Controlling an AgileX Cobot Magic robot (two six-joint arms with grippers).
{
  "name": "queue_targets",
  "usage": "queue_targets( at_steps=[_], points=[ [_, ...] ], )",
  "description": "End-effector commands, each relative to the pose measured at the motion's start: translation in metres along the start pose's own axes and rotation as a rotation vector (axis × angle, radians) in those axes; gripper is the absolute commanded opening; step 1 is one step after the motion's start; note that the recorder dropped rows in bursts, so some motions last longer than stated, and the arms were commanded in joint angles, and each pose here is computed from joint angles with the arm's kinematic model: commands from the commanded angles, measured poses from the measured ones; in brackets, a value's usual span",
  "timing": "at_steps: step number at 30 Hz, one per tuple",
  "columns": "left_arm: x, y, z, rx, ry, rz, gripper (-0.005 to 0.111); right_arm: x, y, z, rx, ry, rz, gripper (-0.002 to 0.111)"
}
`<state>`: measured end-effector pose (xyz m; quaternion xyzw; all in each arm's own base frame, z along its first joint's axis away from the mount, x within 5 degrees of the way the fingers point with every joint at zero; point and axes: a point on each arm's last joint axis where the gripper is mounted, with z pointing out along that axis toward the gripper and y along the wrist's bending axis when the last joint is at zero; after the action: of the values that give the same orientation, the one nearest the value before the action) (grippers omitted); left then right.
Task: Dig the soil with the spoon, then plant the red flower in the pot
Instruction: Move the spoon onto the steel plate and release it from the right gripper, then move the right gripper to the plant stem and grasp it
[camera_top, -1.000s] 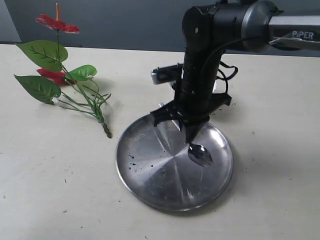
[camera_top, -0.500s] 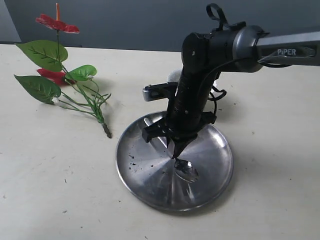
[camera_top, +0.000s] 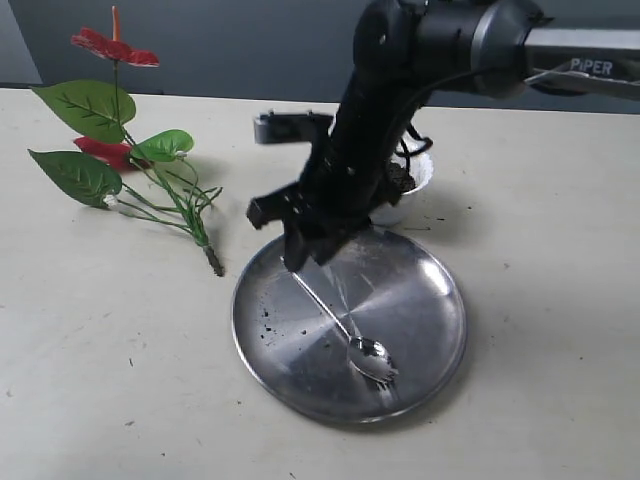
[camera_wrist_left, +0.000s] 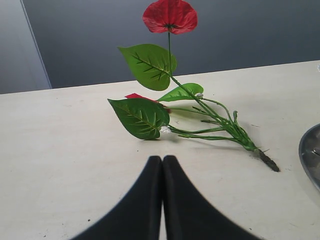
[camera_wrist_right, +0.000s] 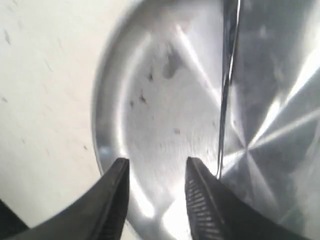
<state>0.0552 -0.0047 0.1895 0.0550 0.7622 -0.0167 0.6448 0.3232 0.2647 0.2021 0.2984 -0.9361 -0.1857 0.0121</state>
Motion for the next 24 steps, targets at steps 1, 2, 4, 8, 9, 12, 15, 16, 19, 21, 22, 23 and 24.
queue_targets(
  at_steps=[1, 2, 4, 8, 9, 12, 15, 16, 19, 21, 22, 23, 24],
  points=[
    [-0.002, 0.000, 0.000, 0.006, -0.017, -0.003, 0.001, -0.033, 0.028, -0.021, 0.065, -0.242, -0.143, 0.037],
    [-0.002, 0.000, 0.000, 0.006, -0.017, -0.003, 0.001, -0.041, 0.034, -0.020, 0.088, -0.279, -0.178, 0.037],
    [-0.002, 0.000, 0.000, 0.006, -0.017, -0.003, 0.001, -0.054, 0.047, -0.015, 0.104, -0.307, -0.233, 0.037],
    [-0.002, 0.000, 0.000, 0.006, -0.017, -0.003, 0.001, -0.080, 0.061, 0.005, 0.115, -0.313, -0.298, 0.037],
    [-0.002, 0.000, 0.000, 0.006, -0.017, -0.003, 0.001, -0.087, 0.063, 0.010, 0.112, -0.313, -0.307, 0.037],
    [-0.002, 0.000, 0.000, 0.006, -0.017, -0.003, 0.001, -0.102, 0.064, 0.019, 0.106, -0.310, -0.324, 0.037],
    [-0.002, 0.000, 0.000, 0.006, -0.017, -0.003, 0.001, -0.113, 0.063, 0.029, 0.099, -0.326, -0.332, 0.037],
    [-0.002, 0.000, 0.000, 0.006, -0.017, -0.003, 0.001, -0.117, 0.063, 0.033, 0.092, -0.338, -0.331, 0.037],
    [-0.002, 0.000, 0.000, 0.006, -0.017, -0.003, 0.001, -0.125, 0.063, 0.038, 0.078, -0.402, -0.329, 0.037],
    [-0.002, 0.000, 0.000, 0.006, -0.017, -0.003, 0.001, -0.131, 0.063, 0.043, 0.080, -0.452, -0.329, 0.037],
    [-0.002, 0.000, 0.000, 0.006, -0.017, -0.003, 0.001, -0.133, 0.062, 0.046, 0.082, -0.470, -0.330, 0.037],
    [-0.002, 0.000, 0.000, 0.006, -0.017, -0.003, 0.001, -0.134, 0.061, 0.049, 0.084, -0.483, -0.332, 0.037],
    [-0.002, 0.000, 0.000, 0.006, -0.017, -0.003, 0.001, -0.136, 0.060, 0.051, 0.085, -0.491, -0.331, 0.037]
  ],
)
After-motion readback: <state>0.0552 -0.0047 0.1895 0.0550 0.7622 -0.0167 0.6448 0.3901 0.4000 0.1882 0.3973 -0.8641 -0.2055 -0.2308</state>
